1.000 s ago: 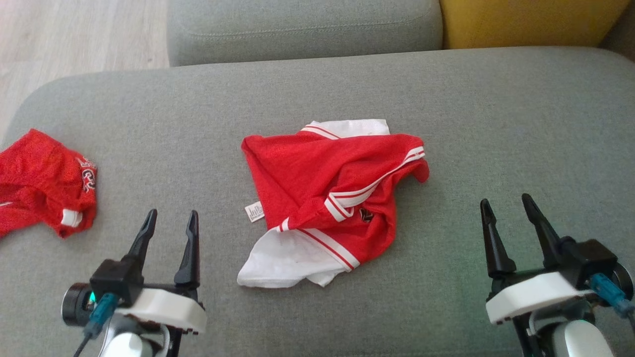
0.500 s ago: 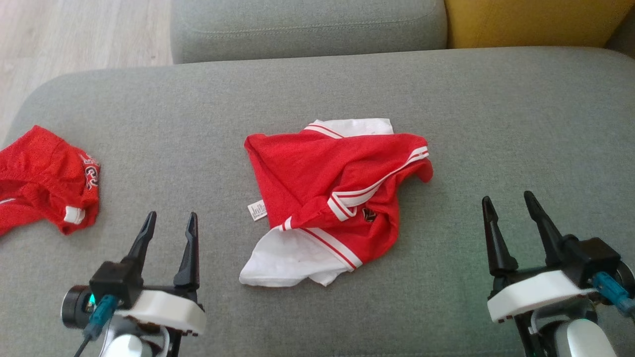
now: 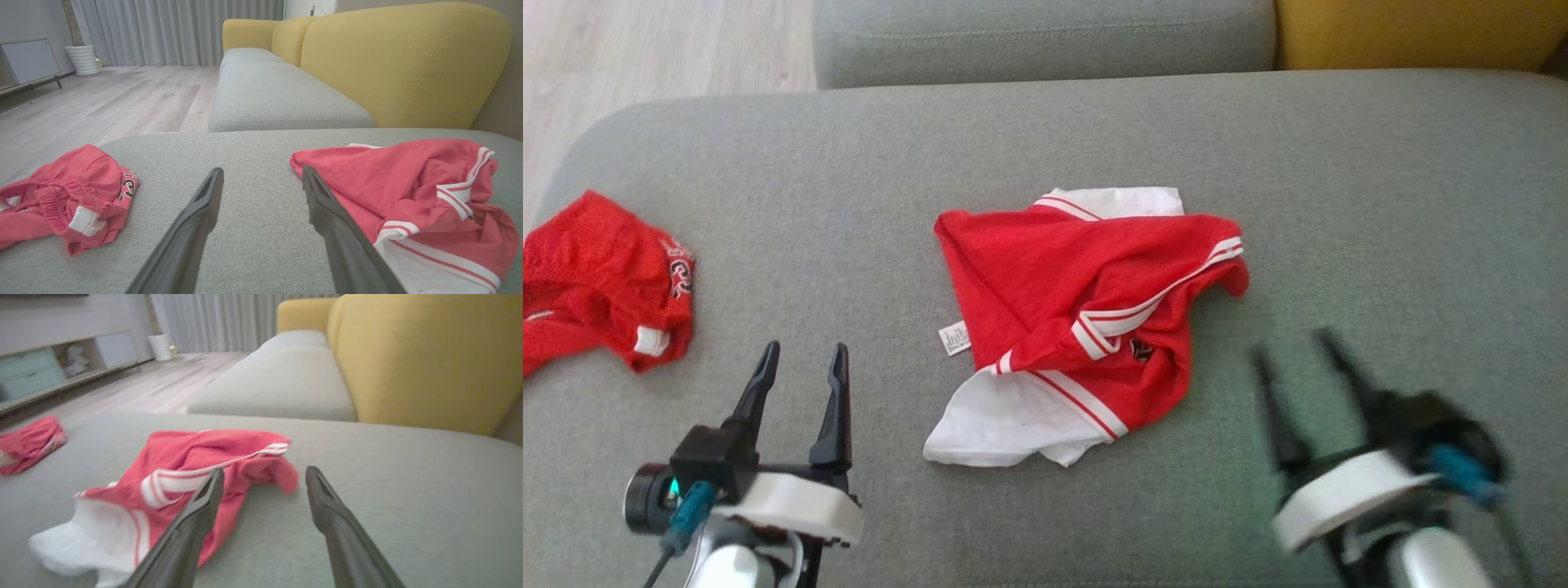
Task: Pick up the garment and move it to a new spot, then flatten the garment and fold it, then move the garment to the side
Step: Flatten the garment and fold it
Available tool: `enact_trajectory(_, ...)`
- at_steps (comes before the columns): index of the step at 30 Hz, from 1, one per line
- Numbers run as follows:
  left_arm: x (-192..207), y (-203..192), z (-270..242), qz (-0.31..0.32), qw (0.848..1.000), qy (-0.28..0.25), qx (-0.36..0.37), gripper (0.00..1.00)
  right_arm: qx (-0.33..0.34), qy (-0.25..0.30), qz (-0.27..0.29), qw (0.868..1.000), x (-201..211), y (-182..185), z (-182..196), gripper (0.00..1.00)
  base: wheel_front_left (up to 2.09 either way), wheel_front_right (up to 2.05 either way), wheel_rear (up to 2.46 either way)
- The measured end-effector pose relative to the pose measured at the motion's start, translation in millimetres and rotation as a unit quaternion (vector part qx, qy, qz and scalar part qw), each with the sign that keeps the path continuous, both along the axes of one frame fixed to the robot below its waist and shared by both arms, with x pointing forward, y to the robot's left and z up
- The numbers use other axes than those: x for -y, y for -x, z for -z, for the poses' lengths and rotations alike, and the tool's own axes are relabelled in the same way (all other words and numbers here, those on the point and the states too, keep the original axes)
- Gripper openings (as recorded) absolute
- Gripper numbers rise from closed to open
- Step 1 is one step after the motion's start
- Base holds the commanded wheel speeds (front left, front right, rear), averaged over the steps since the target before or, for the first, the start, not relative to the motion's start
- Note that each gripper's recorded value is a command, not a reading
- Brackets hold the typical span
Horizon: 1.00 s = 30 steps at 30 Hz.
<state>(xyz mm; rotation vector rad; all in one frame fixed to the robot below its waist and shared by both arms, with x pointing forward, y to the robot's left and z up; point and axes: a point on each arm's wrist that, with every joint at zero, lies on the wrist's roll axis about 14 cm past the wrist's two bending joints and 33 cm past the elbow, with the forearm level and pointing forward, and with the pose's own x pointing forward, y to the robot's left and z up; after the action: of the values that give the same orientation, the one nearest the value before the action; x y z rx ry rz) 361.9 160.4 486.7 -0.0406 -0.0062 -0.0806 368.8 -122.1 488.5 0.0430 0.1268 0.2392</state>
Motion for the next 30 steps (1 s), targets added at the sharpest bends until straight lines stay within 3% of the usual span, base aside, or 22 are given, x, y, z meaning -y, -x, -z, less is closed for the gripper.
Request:
enact_trajectory(4, -1, -5, -2, -0.006, 1.000, 0.004, 0.004, 1.00, -0.075, 0.026, -0.123, 0.989, -62, 17, 34, 1.00, 0.00, 0.00, 0.00)
enact_trajectory(11, -5, -16, -4, -0.021, 1.000, 0.011, 0.007, 1.00, -0.133, 0.081, -0.277, 0.948, -128, 36, 68, 1.00, 0.00, 0.00, 0.00)
enact_trajectory(16, -11, -22, 3, -0.036, 0.999, 0.011, -0.003, 1.00, -0.157, 0.123, -0.343, 0.918, -150, 39, 93, 1.00, 0.00, 0.00, 0.00)
enact_trajectory(22, -16, -31, 7, -0.047, 0.999, 0.010, -0.007, 1.00, -0.194, 0.168, -0.375, 0.891, -155, 33, 125, 1.00, 0.00, 0.00, 0.00)
enact_trajectory(23, -16, -32, 8, -0.046, 0.999, 0.010, -0.007, 1.00, -0.198, 0.171, -0.376, 0.889, -156, 32, 128, 0.66, 0.00, 0.00, 0.00)
enact_trajectory(24, -17, -32, 8, -0.047, 0.999, 0.010, -0.008, 1.00, -0.200, 0.173, -0.377, 0.888, -156, 31, 129, 0.18, 0.00, 0.00, 0.00)
enact_trajectory(25, -17, -32, 8, -0.047, 0.999, 0.010, -0.008, 1.00, -0.203, 0.169, -0.375, 0.888, -157, 28, 129, 0.00, 0.00, 0.00, 0.00)
enact_trajectory(30, -15, -35, 6, -0.045, 0.999, 0.010, -0.003, 1.00, -0.186, 0.123, -0.350, 0.910, -158, 15, 113, 0.00, 0.00, 0.00, 0.00)
